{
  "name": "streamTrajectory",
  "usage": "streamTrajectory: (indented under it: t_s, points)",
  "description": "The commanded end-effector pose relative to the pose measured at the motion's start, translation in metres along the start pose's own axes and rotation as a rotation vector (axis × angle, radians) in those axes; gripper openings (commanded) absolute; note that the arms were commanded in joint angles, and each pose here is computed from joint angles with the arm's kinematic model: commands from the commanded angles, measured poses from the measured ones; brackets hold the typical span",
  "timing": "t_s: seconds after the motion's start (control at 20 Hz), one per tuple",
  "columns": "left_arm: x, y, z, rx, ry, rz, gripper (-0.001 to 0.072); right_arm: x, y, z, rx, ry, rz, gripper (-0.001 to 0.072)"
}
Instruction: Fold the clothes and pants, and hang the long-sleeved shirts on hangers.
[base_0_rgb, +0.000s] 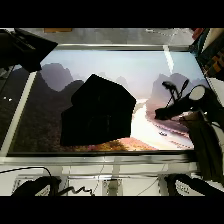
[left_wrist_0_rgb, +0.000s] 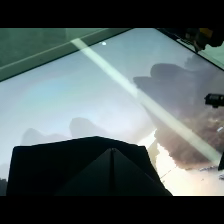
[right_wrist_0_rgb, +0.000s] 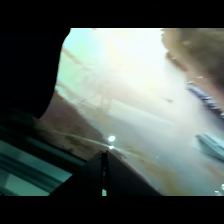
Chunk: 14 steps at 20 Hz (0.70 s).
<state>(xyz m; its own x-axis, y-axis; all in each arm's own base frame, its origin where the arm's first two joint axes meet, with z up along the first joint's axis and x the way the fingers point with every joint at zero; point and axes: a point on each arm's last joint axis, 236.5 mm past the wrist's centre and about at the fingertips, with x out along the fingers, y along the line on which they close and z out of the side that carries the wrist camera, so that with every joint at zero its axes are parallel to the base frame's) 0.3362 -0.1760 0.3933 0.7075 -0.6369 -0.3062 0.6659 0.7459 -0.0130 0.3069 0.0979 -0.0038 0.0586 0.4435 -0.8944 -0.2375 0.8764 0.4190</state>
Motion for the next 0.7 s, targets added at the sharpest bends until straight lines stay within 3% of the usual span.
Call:
streamTrajectory:
  t_s: [0.0, 0.05, 0.25, 0.45, 0.65]
  points:
    - [0.004, 0.012, -0.008, 0.013, 0.034, 0.040, 0.0009, 0.055, 0.035, -0.021, 0.178, -0.043, 0.262, 0.0376]
    - [0.006, 0.028, -0.017, 0.033, 0.070, 0.099, 0.0008, 0.063, 0.030, -0.022, 0.214, -0.061, 0.256, 0.0440]
    - [0.003, 0.107, -0.089, 0.023, 0.369, 0.345, 0.0008, 0.096, 0.038, -0.033, 0.243, 0.004, 0.272, 0.0443]
    - [-0.002, 0.146, -0.164, -0.137, 0.620, 0.350, 0.0007, 0.138, 0.051, -0.034, 0.225, 0.036, 0.242, 0.0442]
    - [-0.021, 0.160, -0.231, -0.377, 0.719, 0.298, 0.0007, 0.153, 0.060, -0.022, 0.189, 0.023, 0.224, 0.0441]
